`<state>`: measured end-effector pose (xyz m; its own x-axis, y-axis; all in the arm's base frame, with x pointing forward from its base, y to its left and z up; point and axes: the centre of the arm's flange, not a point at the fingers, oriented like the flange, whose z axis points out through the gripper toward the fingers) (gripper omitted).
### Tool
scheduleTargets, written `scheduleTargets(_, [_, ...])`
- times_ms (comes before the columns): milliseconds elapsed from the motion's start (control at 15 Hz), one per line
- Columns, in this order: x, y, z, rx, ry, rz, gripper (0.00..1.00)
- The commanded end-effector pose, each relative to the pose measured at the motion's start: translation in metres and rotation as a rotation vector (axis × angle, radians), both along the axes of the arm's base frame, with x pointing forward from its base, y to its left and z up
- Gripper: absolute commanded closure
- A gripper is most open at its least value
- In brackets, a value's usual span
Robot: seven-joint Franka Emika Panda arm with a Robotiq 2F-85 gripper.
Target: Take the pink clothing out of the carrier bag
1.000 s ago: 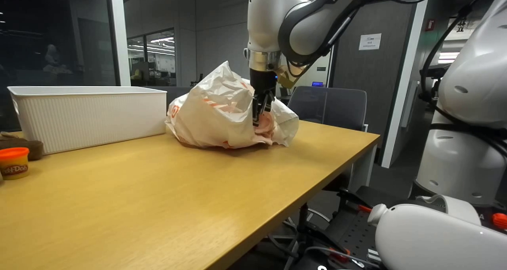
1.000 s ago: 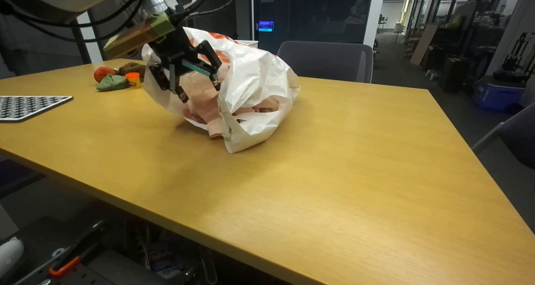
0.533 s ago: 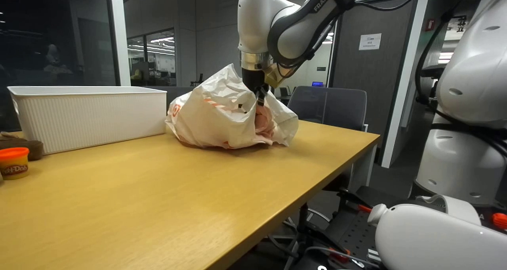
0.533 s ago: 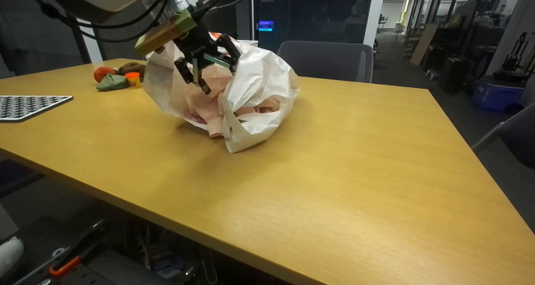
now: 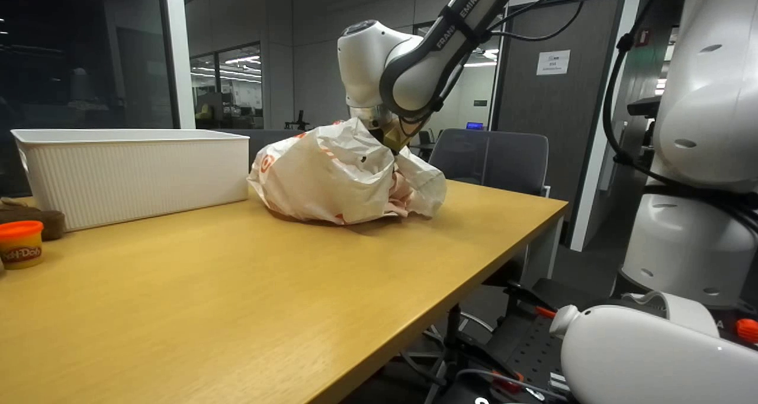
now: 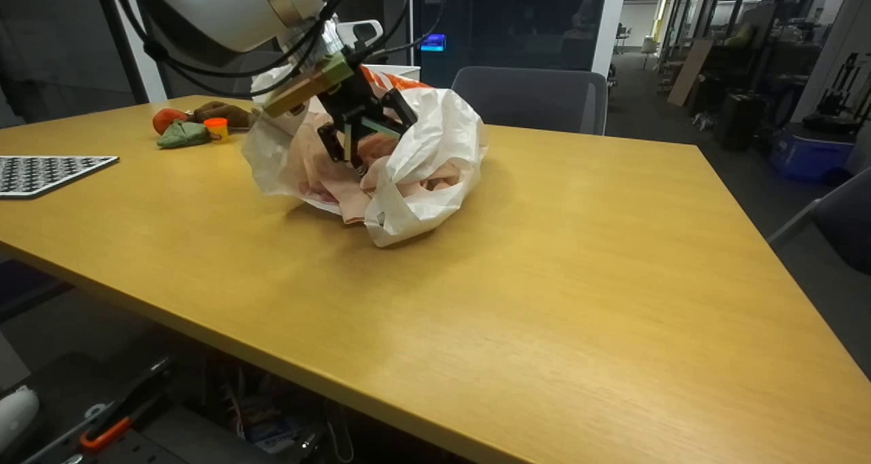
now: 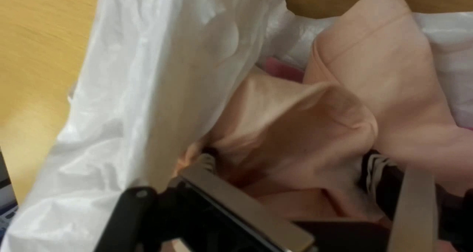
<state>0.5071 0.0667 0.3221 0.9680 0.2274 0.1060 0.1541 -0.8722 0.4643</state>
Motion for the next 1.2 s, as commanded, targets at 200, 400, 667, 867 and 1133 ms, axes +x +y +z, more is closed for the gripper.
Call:
scheduleTargets(200, [0.026,0.0,-0.012,0.007,0.053,-0.039,0.26])
scheduleTargets(400, [0.021,0.0,-0.004,0.033,0.043,-0.055,0.52])
scheduleTargets(667, [0.016,0.001,0.0,0.04,0.031,-0.07,0.81])
scheduleTargets(867, [0.014,0.002,0.001,0.039,0.029,-0.07,1.0])
scheduleTargets(1133, [0.008,0.004,0.018,0.035,0.009,-0.085,0.98])
